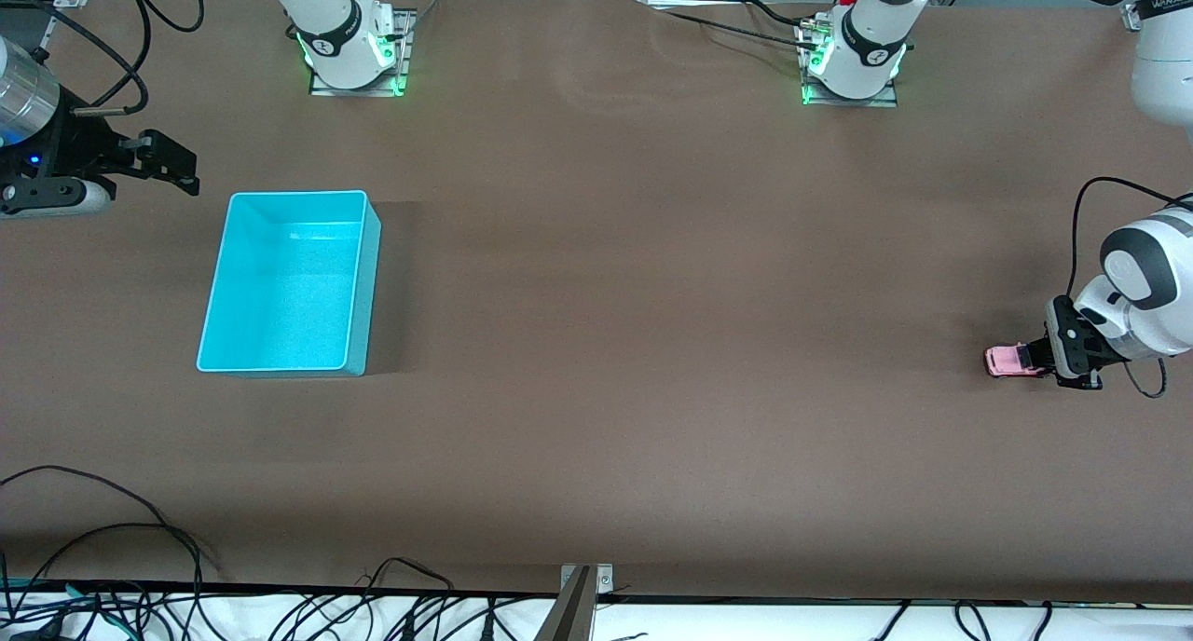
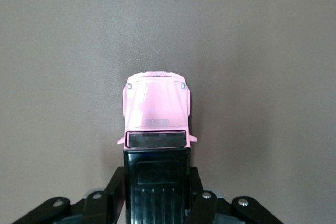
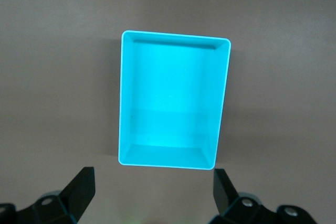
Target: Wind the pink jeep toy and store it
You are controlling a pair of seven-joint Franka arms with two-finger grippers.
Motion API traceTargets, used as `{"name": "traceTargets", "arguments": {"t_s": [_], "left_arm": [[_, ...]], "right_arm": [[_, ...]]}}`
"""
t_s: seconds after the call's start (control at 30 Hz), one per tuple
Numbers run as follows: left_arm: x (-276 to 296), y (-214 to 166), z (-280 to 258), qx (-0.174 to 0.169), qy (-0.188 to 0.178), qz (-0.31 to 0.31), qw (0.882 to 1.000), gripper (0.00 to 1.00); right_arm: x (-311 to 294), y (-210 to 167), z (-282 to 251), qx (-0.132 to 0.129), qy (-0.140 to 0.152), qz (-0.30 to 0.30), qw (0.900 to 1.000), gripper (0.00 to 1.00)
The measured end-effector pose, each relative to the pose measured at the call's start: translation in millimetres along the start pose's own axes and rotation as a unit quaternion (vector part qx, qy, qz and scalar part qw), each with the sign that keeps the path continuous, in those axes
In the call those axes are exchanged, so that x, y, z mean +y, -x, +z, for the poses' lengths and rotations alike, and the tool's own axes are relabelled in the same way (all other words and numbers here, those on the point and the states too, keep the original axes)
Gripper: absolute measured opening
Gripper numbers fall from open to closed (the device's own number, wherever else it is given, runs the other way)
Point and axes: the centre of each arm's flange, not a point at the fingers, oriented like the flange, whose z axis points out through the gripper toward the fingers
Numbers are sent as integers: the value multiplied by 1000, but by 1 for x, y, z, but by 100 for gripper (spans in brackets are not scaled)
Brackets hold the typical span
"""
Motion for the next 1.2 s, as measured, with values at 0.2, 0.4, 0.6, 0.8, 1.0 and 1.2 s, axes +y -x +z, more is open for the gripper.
{"name": "traceTargets", "arguments": {"t_s": [0.2, 0.4, 0.6, 0.8, 1.0, 1.2], "left_arm": [[0, 0, 0, 1, 0, -1, 1000, 51], [3, 3, 13, 9, 2, -11, 1000, 65], [-1, 8, 18, 10, -3, -16, 1000, 90], [-12, 12, -2, 8, -12, -17, 1000, 100], [-16, 13, -13, 7, -17, -18, 1000, 100], [-17, 10, -22, 8, -19, -18, 1000, 100]], "right_arm": [[0, 0, 0, 0, 0, 0, 1000, 100], [0, 0, 0, 0, 0, 0, 1000, 100], [0, 0, 0, 0, 0, 0, 1000, 100], [0, 0, 0, 0, 0, 0, 1000, 100], [0, 0, 0, 0, 0, 0, 1000, 100], [0, 0, 0, 0, 0, 0, 1000, 100]]}}
